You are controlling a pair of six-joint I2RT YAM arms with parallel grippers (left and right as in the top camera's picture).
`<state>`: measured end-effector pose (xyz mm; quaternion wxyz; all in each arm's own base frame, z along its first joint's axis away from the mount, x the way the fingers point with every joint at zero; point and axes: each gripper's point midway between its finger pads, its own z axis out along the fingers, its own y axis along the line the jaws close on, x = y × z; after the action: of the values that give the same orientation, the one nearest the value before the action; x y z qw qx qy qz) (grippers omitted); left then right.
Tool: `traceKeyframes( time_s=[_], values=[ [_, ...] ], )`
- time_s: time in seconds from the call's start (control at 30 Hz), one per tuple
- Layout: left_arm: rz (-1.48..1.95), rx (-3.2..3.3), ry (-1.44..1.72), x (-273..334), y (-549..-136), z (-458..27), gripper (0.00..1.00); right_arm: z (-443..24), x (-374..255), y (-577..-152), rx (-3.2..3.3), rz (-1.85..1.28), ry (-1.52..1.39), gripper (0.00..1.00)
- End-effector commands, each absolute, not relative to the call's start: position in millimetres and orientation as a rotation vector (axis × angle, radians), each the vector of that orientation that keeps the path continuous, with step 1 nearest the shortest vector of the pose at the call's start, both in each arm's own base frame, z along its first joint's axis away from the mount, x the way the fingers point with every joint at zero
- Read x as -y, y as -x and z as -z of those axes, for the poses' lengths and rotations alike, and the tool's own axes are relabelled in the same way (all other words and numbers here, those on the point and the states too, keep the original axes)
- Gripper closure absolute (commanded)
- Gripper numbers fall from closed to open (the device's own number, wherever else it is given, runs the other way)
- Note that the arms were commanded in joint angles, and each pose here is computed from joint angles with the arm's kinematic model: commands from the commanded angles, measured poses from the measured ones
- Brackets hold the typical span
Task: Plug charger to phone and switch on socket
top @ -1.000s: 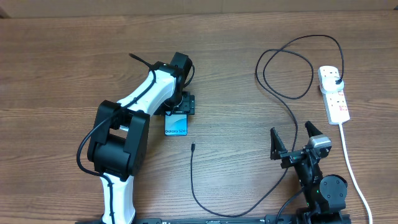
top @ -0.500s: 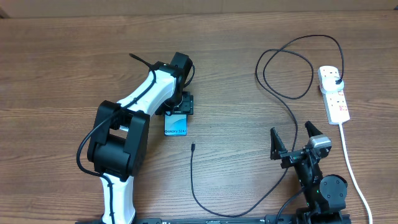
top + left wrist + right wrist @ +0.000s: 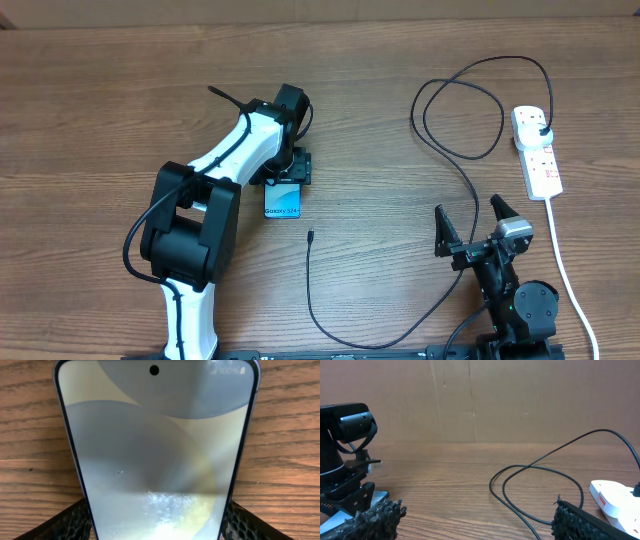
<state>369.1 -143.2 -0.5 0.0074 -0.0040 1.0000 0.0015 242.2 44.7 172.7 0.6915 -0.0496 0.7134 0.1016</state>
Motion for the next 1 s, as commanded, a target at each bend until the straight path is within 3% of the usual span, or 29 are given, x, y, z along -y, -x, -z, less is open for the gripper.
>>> traceKeyframes(
  time_s=[0.0, 0.97],
  values=[
    [0.033, -3.179, -0.028, 148.1, -355.2, 13.8, 0.24, -171.2, -44.4, -242.2, -1.589, -0.223, 0.11, 0.0],
    [0.013, -3.171, -0.034, 146.0, -356.8, 13.9, 0.24, -171.2, -44.4, -242.2, -1.589, -0.223, 0.11, 0.0]
  ],
)
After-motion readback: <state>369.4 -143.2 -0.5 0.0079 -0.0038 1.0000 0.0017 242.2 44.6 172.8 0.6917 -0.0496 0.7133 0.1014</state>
